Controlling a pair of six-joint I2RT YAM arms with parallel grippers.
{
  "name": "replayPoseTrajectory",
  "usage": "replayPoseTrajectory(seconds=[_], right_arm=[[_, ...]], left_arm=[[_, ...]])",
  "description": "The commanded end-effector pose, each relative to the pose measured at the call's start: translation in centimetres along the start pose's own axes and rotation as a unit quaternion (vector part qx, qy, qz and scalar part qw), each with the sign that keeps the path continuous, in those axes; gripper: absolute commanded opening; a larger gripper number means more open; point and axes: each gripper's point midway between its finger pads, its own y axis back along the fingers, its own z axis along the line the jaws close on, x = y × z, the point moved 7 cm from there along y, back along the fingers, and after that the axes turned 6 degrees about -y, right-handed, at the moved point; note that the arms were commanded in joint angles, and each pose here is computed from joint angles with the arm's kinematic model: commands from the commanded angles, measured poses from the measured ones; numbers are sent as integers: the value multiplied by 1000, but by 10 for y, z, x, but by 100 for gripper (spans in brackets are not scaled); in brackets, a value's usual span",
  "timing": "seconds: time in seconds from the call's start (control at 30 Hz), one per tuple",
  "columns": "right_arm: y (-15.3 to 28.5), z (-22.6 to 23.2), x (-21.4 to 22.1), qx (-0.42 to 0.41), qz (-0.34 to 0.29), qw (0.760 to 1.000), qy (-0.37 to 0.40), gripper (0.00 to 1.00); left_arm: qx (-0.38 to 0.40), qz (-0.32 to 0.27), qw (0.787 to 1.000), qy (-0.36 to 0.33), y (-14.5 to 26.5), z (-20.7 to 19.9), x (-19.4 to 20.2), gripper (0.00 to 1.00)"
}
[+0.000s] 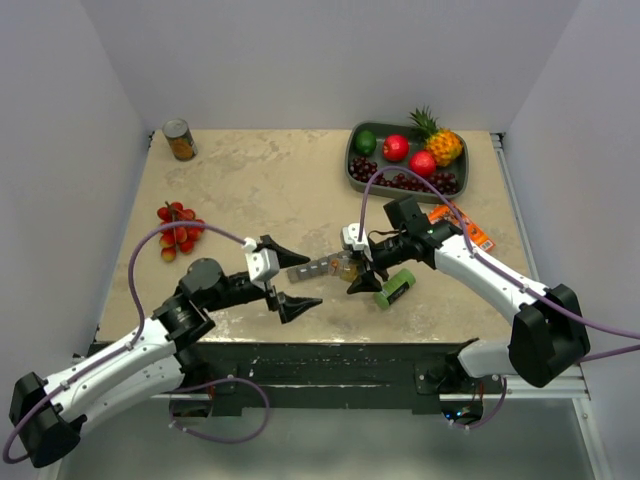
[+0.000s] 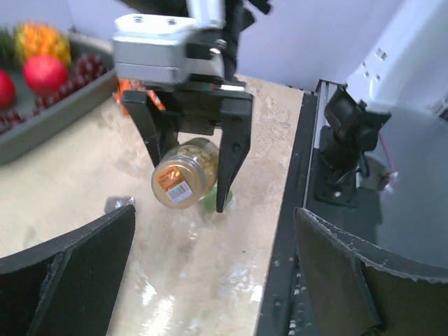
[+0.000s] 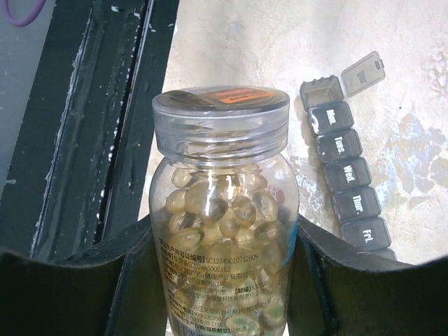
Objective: Sort the pills into containers
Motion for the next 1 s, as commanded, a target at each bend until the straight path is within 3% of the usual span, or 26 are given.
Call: replayPoseTrajectory(seconds=[0.0,0.17,0.33,0.53,0.73,0.83,0.9,0.93,0.97], right_arm=[[1,6,-8,-15,-22,999,28,0],[1,7,-7,-20,-24,999,34,0],[1,7,-7,-21,-24,999,35,0],[1,7,-7,-22,-25,999,35,0],[1,8,-7,-23,-25,999,36,0],[1,8,-7,-23,-25,999,35,0],[0,8,-7,-25,-24,999,34,0],[0,8,-6,-23,-24,999,35,0],[0,7,-6,-23,-24,999,35,0]], left_arm=[[45,-116,975,-185,-1,-2,-14,100],[87,-57,973,-204,-29,7,-6,98],[90,-53,973,-204,-46,15,-2,94],[86,-41,978,-185,-58,20,2,82],[94,-29,981,-168,-65,20,10,65],[91,-16,983,-160,-67,22,16,52],[90,-14,983,-157,-67,22,17,35],[87,-13,985,-151,-67,22,16,23],[85,-11,985,-147,-67,23,15,0]])
